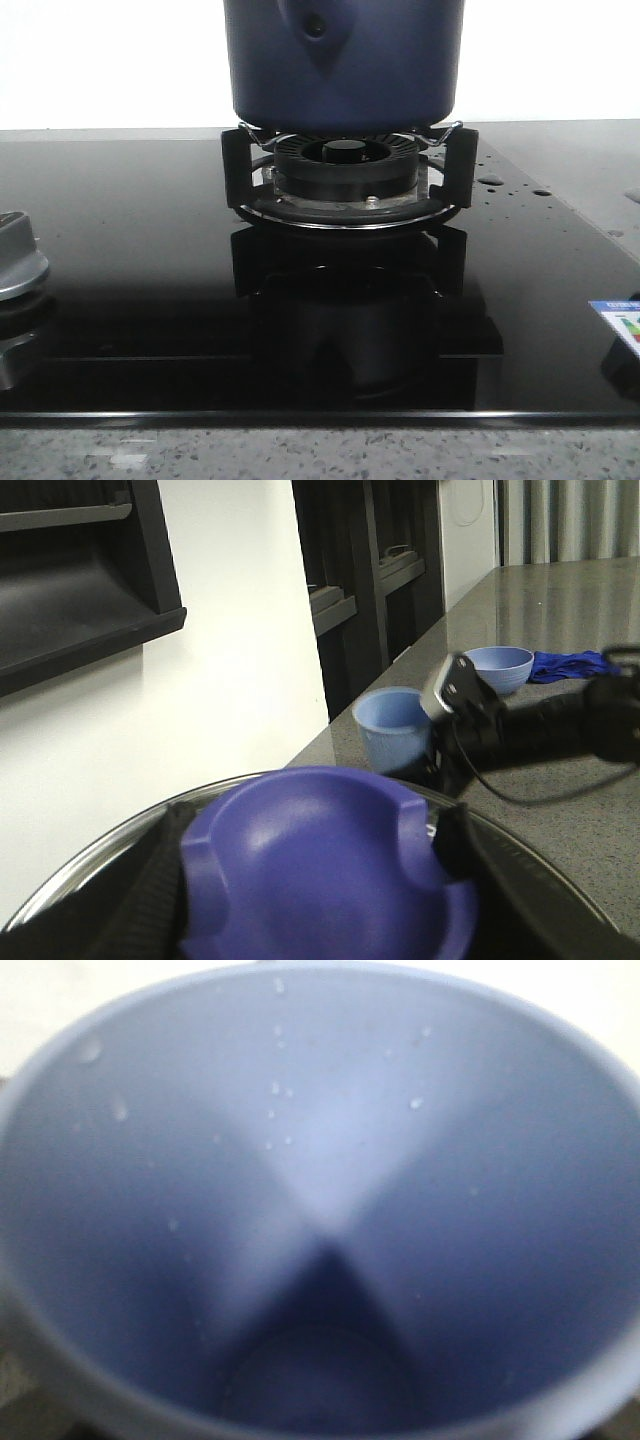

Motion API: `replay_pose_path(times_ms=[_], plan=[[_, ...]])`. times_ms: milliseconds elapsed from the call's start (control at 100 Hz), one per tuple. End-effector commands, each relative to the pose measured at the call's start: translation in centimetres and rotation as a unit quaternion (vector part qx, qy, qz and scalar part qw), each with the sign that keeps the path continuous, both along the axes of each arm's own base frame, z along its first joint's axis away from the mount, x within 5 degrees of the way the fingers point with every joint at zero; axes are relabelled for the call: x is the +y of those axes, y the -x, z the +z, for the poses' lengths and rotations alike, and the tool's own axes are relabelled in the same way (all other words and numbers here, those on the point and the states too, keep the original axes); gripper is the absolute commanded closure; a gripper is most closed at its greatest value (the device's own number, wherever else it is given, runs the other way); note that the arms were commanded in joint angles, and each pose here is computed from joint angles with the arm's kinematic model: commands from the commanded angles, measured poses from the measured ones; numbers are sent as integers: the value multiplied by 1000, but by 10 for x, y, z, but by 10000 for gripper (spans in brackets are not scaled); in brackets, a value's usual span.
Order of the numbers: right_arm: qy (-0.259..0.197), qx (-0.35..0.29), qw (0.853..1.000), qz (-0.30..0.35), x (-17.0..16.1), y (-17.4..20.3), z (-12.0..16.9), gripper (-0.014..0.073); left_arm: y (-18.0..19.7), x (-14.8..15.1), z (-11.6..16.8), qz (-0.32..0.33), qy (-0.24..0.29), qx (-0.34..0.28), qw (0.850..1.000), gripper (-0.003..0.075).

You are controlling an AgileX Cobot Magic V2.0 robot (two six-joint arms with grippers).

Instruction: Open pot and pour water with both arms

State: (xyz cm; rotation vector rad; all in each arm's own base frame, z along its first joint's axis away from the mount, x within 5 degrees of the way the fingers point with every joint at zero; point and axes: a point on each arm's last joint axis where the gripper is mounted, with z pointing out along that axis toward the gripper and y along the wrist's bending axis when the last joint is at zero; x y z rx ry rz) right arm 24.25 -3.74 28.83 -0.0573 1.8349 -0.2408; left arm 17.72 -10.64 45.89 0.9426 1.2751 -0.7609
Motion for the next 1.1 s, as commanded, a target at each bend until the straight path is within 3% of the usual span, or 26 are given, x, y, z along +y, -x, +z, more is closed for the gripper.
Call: replay_pose_path(times_ms=[0,160,300,510,640,860,1090], plan=[[2,-111,994,4,2,9,9,379,9,1,19,-6,53,-10,999,525],[2,-141,990,12,5,18,-13,379,9,1,19,-6,53,-10,999,525],[-3,-117,993,11,5,19,-26,378,9,1,19,-6,53,-10,999,525],[-53,-104,993,1,4,18,-36,363,9,1,19,-7,53,-9,999,525],[-59,-100,993,0,4,18,-37,359,9,0,19,-9,53,-8,999,525],[-82,-69,994,-10,4,19,-43,113,9,0,19,-9,53,-8,999,525],[-84,-51,995,-13,4,19,-46,92,10,0,19,-11,53,-8,999,525]])
